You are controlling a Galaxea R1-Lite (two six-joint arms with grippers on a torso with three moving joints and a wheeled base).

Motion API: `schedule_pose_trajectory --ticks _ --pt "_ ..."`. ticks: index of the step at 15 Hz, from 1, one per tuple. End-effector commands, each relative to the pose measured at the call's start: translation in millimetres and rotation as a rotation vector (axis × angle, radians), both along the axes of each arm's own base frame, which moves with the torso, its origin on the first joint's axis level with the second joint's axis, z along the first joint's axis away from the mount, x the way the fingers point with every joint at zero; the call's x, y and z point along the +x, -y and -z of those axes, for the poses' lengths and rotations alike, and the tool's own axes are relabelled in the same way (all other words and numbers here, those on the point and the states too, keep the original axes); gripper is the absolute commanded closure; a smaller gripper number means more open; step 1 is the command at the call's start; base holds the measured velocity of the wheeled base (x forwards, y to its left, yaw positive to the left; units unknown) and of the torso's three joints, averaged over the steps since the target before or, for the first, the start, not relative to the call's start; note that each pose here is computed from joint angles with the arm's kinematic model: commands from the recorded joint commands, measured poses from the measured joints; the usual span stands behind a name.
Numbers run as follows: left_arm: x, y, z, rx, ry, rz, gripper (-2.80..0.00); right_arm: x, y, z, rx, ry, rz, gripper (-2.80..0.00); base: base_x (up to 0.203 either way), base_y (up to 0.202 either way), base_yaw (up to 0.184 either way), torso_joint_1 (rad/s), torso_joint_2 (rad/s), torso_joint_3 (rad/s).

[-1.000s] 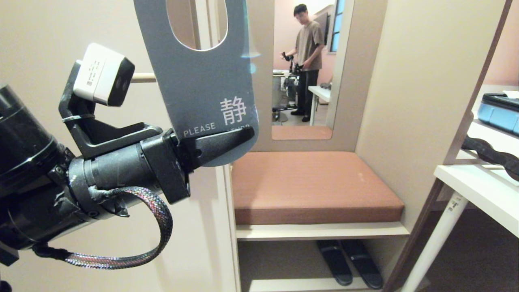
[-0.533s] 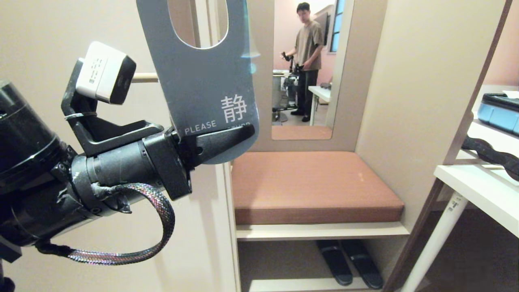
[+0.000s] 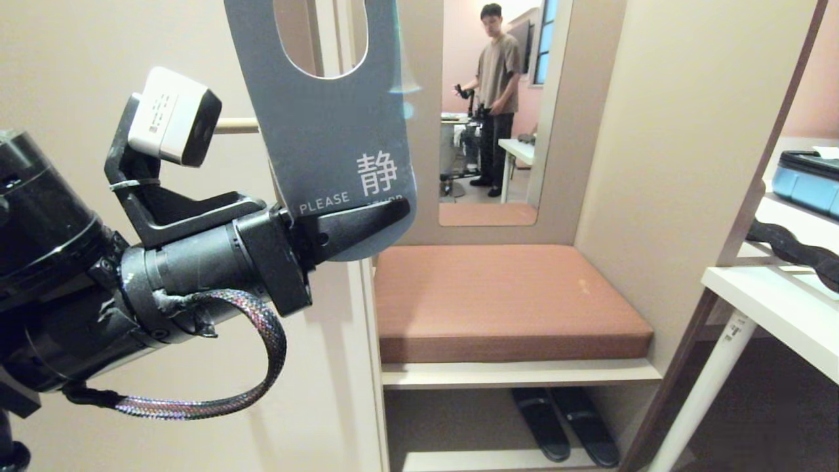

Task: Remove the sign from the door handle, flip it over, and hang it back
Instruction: Hang the sign back with the other side facing out

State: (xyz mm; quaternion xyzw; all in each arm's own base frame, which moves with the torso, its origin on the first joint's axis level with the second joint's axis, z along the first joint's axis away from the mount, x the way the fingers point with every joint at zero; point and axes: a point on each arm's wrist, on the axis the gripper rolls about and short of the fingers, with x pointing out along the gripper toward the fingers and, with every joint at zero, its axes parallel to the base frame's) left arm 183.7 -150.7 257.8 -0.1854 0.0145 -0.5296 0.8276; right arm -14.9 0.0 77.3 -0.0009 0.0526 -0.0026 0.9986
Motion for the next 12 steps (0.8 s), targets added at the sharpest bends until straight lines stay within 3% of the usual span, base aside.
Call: schedule_pose_trajectory --ticks 1,8,12 --pt "1 0 0 -0.001 0.001 -0.001 0.00 -5 0 1 0.000 0.071 -0.002 0.00 0.000 0.000 0.000 0.000 0.00 0.000" --pt "13 -13 3 0.008 0.004 -0.076 0.00 -8 0 2 0.000 0.104 -0.001 0.00 0.000 0.000 0.000 0.000 0.00 0.000" --pt "15 -28 5 0.039 0.046 -0.147 0.00 -8 0 2 0.000 0.104 -0.001 0.00 0.000 0.000 0.000 0.000 0.00 0.000"
